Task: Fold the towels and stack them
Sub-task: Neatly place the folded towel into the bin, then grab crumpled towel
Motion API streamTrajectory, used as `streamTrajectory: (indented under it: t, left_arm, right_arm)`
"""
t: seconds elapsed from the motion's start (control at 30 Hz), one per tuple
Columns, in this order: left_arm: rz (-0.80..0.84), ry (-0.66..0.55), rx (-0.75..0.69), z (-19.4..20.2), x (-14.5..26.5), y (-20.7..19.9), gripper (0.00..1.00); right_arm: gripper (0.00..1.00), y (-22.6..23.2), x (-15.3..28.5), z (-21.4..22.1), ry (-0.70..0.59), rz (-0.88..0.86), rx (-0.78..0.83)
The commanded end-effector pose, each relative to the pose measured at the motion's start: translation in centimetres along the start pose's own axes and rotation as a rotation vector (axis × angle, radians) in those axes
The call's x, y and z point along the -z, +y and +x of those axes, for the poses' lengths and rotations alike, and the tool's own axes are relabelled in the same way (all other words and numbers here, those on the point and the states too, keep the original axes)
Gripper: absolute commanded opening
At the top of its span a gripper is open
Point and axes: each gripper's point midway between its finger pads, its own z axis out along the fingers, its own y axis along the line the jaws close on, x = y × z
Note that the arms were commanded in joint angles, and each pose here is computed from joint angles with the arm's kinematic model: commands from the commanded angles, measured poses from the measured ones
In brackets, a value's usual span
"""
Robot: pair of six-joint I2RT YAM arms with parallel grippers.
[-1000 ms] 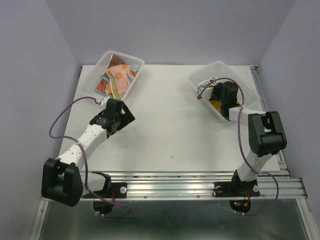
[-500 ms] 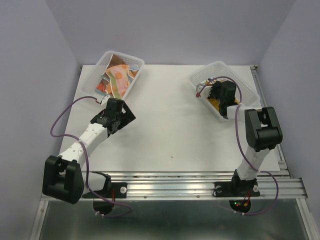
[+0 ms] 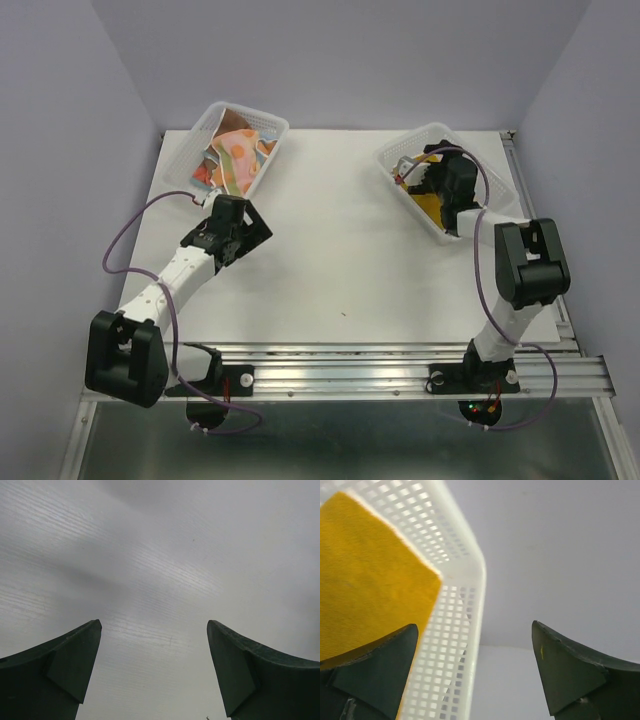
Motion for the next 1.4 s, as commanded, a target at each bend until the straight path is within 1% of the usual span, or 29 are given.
streamTrajectory:
  t: [0.0, 0.1, 0.13, 0.23, 0.27, 0.3, 0.33, 0.4, 0.43, 0.5, 0.53, 0.57, 0.63, 0.73, 0.77, 0.8, 0.83, 0.87, 0.9, 0.97, 1.0, 1.03, 1.07, 1.1, 1.17, 1.2, 1.23, 1.27, 1.37]
  left_arm:
    - [0.093, -0.075, 0.001, -2.2, 1.7, -2.0, 0.99]
    - [0.126, -0.093, -0.003, -2.9, 2.4, -2.7, 0.99]
    - [0.134, -0.104, 0.001, -3.3, 2.8, -2.9, 0.99]
    - [0.173, -0.146, -0.006, -4.6, 4.0, -3.9, 0.99]
    - [0.195, -0.169, -0.010, -5.4, 4.5, -4.6, 0.99]
    - [0.204, -0.186, -0.012, -6.0, 5.0, -5.0, 0.99]
    - [0.201, -0.209, -0.008, -6.8, 5.3, -5.2, 0.99]
    - [0.219, -0.271, -0.024, -9.1, 6.6, -6.4, 0.99]
    - [0.197, -0.303, -0.027, -10.1, 6.6, -6.4, 0.99]
    - [0.195, -0.365, -0.037, -12.6, 7.7, -7.3, 0.99]
    - [0.159, -0.383, -0.033, -13.8, 7.0, -6.8, 0.99]
    - [0.163, -0.407, -0.042, -15.4, 7.7, -7.4, 0.99]
    - [0.154, -0.398, -0.066, -16.9, 6.8, -7.7, 0.99]
    - [0.137, -0.438, -0.102, -20.5, 5.3, -8.0, 0.99]
    - [0.147, -0.472, -0.095, -22.8, 5.6, -8.2, 0.99]
    - [0.133, -0.469, -0.096, -23.6, 4.9, -8.0, 0.99]
    - [0.113, -0.421, -0.101, -24.1, 2.3, -7.0, 0.99]
    - [0.140, -0.430, -0.105, -25.6, 2.1, -7.7, 0.99]
    - [0.129, -0.384, -0.112, -25.5, -0.6, -7.2, 0.99]
    - [0.155, -0.348, -0.136, -25.7, -2.9, -7.7, 0.99]
    - [0.170, -0.359, -0.149, -26.8, -3.3, -8.5, 0.99]
    - [0.147, -0.305, -0.163, -26.0, -6.5, -8.1, 0.99]
    - [0.170, -0.309, -0.192, -27.0, -6.6, -9.1, 0.99]
    - [0.159, -0.259, -0.202, -26.1, -9.7, -8.7, 0.98]
    - [0.201, -0.217, -0.225, -25.6, -11.4, -9.5, 0.98]
    - [0.218, -0.219, -0.219, -26.2, -11.7, -10.2, 0.97]
    - [0.222, -0.185, -0.223, -25.3, -13.5, -9.9, 0.96]
    - [0.247, -0.168, -0.229, -25.0, -13.9, -10.4, 0.95]
    - [0.188, -0.152, -0.211, -24.8, -15.7, -9.3, 0.94]
  right_arm:
    - [1.00, -8.7, 2.1, -2.1, -0.063, 0.224, -0.094]
    - [1.00, -12.3, 4.4, -3.4, -0.110, 0.325, -0.208]
    - [1.00, -13.9, 5.7, -4.1, -0.147, 0.370, -0.290]
    - [1.00, -15.8, 7.4, -5.2, -0.198, 0.404, -0.430]
    - [1.00, -17.4, 8.6, -5.7, -0.231, 0.441, -0.551]
    - [1.00, -18.3, 9.4, -6.0, -0.248, 0.462, -0.623]
    - [1.00, -18.7, 9.8, -6.3, -0.279, 0.469, -0.775]
    - [1.00, -20.9, 12.0, -6.8, -0.327, 0.533, -0.935]
    - [1.00, -21.2, 12.5, -6.8, -0.349, 0.549, -1.083]
    - [1.00, -21.9, 13.9, -7.2, -0.384, 0.572, -1.207]
    - [1.00, -21.6, 14.1, -7.5, -0.402, 0.547, -1.289]
    - [1.00, -21.5, 14.2, -7.7, -0.411, 0.534, -1.332]
    - [1.00, -21.5, 14.8, -8.1, -0.419, 0.512, -1.401]
    - [1.00, -19.4, 14.5, -8.5, -0.371, 0.419, -1.503]
    - [1.00, -18.6, 14.8, -8.7, -0.357, 0.385, -1.570]
    - [1.00, -18.0, 14.9, -8.8, -0.350, 0.369, -1.609]
    - [1.00, -17.1, 15.5, -8.9, -0.350, 0.353, -1.687]
    - [1.00, -16.5, 15.8, -8.6, -0.343, 0.364, -1.735]
    - [1.00, -16.1, 16.2, -8.4, -0.346, 0.379, -1.778]
    - [1.00, -15.2, 17.5, -7.8, -0.363, 0.426, -1.885]
    - [1.00, -15.1, 18.0, -7.7, -0.376, 0.441, -1.883]
    - [1.00, -14.7, 18.3, -7.7, -0.381, 0.441, -1.863]
    - [1.00, -14.2, 18.7, -7.4, -0.365, 0.448, -1.856]
    - [1.00, -13.9, 18.7, -6.9, -0.336, 0.460, -1.869]
    - [1.00, -12.1, 18.3, -6.1, -0.234, 0.450, -1.880]
    - [1.00, -11.6, 18.2, -5.6, -0.198, 0.463, -1.880]
    - [1.00, -11.1, 18.0, -5.3, -0.171, 0.462, -1.880]
    - [1.00, -10.4, 17.9, -4.9, -0.143, 0.465, -1.880]
    - [1.00, -9.0, 17.5, -4.0, -0.077, 0.471, -1.881]
